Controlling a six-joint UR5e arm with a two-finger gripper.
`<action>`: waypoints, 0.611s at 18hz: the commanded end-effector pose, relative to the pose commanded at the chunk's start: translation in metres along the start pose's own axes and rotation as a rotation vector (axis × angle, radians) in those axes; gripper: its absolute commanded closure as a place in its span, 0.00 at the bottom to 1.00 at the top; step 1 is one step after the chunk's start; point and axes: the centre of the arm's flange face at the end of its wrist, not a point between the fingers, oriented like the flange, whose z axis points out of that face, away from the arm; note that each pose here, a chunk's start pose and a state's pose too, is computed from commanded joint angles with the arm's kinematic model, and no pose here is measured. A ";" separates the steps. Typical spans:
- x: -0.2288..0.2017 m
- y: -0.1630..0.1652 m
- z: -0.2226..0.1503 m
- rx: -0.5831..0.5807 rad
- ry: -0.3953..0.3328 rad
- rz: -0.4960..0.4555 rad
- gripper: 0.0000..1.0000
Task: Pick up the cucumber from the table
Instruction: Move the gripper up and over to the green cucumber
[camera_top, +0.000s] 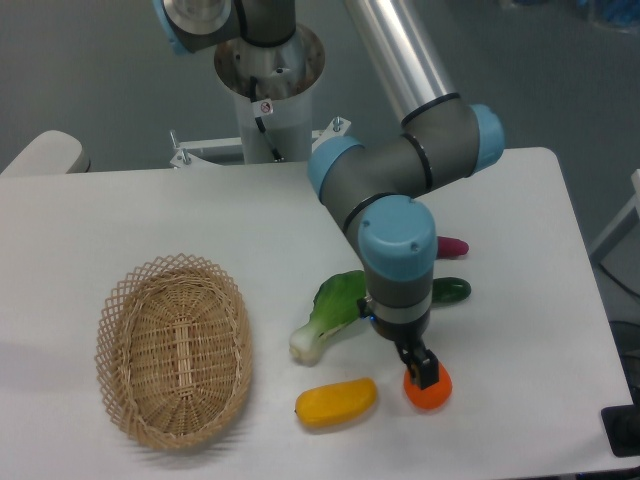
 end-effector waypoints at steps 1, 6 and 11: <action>0.001 0.005 -0.001 -0.001 0.001 0.017 0.00; 0.010 0.030 0.012 0.000 0.029 0.124 0.00; 0.023 0.043 0.036 0.010 0.070 0.176 0.00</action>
